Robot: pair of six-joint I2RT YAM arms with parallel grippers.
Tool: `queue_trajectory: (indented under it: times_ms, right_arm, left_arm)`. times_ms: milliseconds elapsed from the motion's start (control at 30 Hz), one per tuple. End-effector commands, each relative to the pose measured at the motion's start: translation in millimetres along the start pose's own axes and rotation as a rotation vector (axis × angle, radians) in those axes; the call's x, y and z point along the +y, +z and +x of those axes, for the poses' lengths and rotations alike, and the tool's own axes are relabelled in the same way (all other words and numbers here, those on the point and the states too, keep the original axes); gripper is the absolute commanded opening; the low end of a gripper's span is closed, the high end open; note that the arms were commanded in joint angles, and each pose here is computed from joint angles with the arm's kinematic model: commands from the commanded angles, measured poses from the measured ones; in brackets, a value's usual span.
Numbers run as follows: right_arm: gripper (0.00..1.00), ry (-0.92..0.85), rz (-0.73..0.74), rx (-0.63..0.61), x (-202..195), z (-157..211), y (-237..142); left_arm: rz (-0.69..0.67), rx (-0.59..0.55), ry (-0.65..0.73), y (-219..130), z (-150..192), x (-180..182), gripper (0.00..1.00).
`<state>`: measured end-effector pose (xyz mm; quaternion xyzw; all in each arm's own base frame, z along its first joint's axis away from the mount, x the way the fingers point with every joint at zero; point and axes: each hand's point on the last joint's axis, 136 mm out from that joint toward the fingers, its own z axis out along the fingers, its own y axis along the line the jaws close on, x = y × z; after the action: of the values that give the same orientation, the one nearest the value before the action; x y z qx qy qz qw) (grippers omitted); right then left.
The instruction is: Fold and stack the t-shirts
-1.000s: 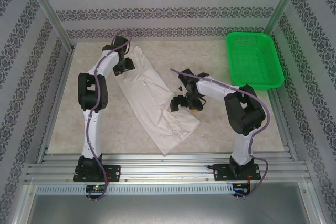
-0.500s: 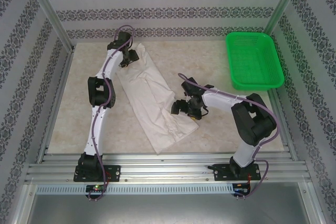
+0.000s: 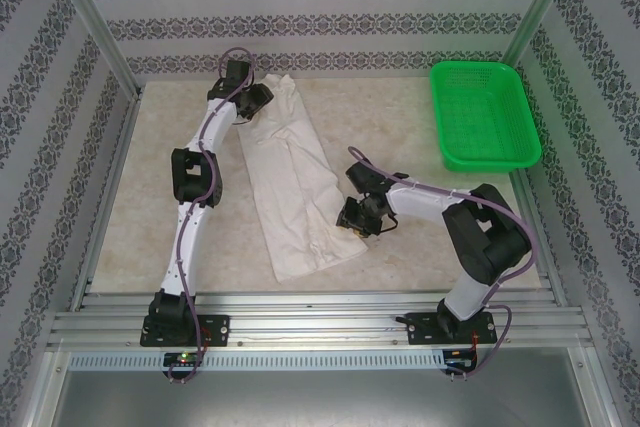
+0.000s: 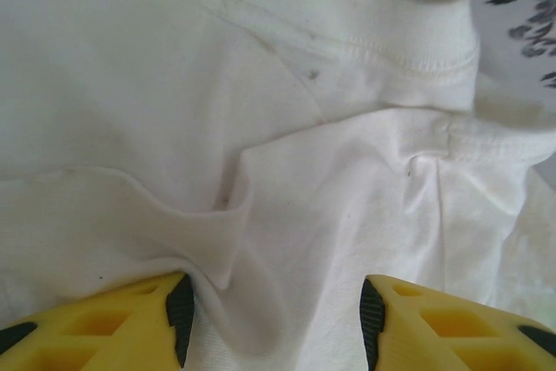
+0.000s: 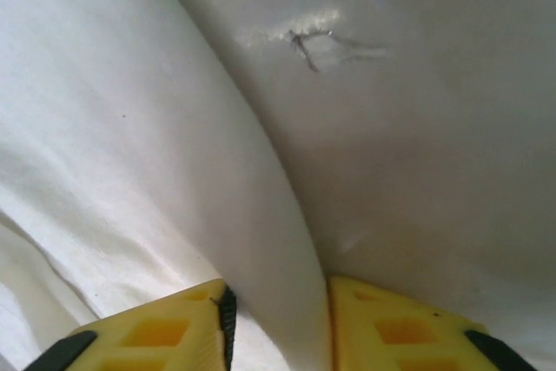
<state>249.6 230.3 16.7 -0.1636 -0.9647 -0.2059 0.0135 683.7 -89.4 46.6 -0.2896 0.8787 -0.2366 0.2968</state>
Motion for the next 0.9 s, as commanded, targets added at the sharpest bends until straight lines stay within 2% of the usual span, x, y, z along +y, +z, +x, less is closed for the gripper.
queue_trajectory:
  times_ms: [0,200,367,500,633,800,833,867]
  right_arm:
    - [0.32,0.061,0.0,0.243,-7.0,64.5,15.4]
    - [0.34,0.105,0.006,0.241,-16.0,80.2,15.1]
    - [0.38,0.144,-0.031,0.249,-12.9,89.1,17.3]
    - [0.43,0.126,-0.044,0.268,-3.1,96.2,11.4]
    - [0.55,0.081,-0.023,0.234,-1.1,95.0,-9.0]
    - [0.69,-0.025,0.041,0.15,-6.7,86.2,-50.7]
    - [0.71,-0.042,0.049,0.138,-8.1,86.1,-57.5]
    - [0.73,-0.063,0.058,0.123,-10.0,85.5,-65.2]
  left_arm:
    - [-0.035,0.063,-0.092,31.6,20.7,36.0,0.54]
    - [0.003,0.032,-0.11,32.3,6.7,34.0,0.52]
    - [0.039,0.05,-0.099,33.8,10.3,26.7,0.52]
    - [0.149,0.039,-0.098,24.3,-0.4,-1.8,0.63]
    - [0.276,-0.01,-0.104,-7.2,-25.7,-45.3,0.75]
    - [0.427,-0.042,-0.078,-69.9,-49.6,-105.6,0.83]
    - [0.438,-0.049,-0.068,-82.4,-52.9,-113.3,0.89]
    - [0.452,-0.052,-0.057,-95.5,-54.8,-122.0,0.91]
